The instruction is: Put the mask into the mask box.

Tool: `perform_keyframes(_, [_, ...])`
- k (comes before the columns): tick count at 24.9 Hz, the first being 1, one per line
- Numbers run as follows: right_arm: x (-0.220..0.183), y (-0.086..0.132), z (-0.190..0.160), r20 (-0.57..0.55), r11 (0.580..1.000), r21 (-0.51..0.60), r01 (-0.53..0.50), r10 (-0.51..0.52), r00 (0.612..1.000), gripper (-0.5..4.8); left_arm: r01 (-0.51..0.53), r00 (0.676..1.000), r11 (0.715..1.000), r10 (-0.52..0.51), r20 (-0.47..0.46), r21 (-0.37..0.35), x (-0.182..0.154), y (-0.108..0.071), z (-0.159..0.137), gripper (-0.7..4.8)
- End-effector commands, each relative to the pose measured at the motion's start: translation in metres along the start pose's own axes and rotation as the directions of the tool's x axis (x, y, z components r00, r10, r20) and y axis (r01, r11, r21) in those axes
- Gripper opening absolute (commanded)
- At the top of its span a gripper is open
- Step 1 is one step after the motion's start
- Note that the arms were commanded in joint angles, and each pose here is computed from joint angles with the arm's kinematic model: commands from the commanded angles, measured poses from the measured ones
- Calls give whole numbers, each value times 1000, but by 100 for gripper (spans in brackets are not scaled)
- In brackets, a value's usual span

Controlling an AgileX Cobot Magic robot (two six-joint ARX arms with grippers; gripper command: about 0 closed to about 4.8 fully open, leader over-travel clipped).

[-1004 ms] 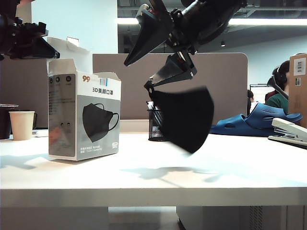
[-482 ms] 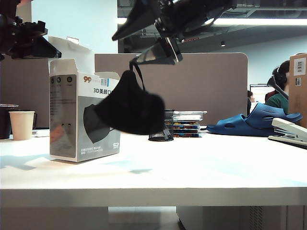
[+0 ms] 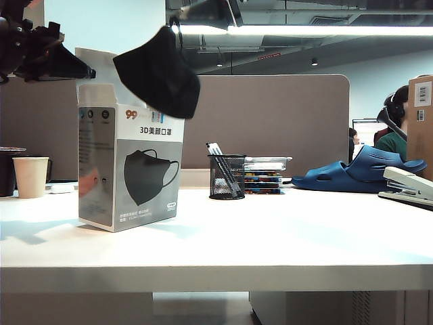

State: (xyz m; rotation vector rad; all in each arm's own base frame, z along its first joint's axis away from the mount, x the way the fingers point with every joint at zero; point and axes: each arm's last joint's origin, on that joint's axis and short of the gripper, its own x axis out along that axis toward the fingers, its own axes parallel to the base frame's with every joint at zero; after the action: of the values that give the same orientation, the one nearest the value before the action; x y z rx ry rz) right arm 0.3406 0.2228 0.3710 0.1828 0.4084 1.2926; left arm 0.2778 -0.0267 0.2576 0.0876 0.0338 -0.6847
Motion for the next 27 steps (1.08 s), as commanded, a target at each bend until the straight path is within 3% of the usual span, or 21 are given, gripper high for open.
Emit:
perform_keyframes(1, [-1, 5, 13, 90, 999, -22, -25, 27, 996, 336, 86, 996, 996, -86, 17, 8, 0, -3, 2, -6])
perform_keyframes(11, [15, 12, 8, 86, 998, 2, -67, 67, 994, 336, 115, 993, 993, -116, 21, 8, 0, -4, 2, -6])
perform_keyframes(21, [44, 0, -14, 28, 995, 46, -89, 87, 996, 336, 114, 993, 993, -114, 23, 11, 0, -4, 3, -6])
perform_keyframes(27, [56, -14, -31, -30, 992, 107, -71, 75, 997, 335, 33, 999, 999, -34, 42, 31, 0, -1, 6, -6])
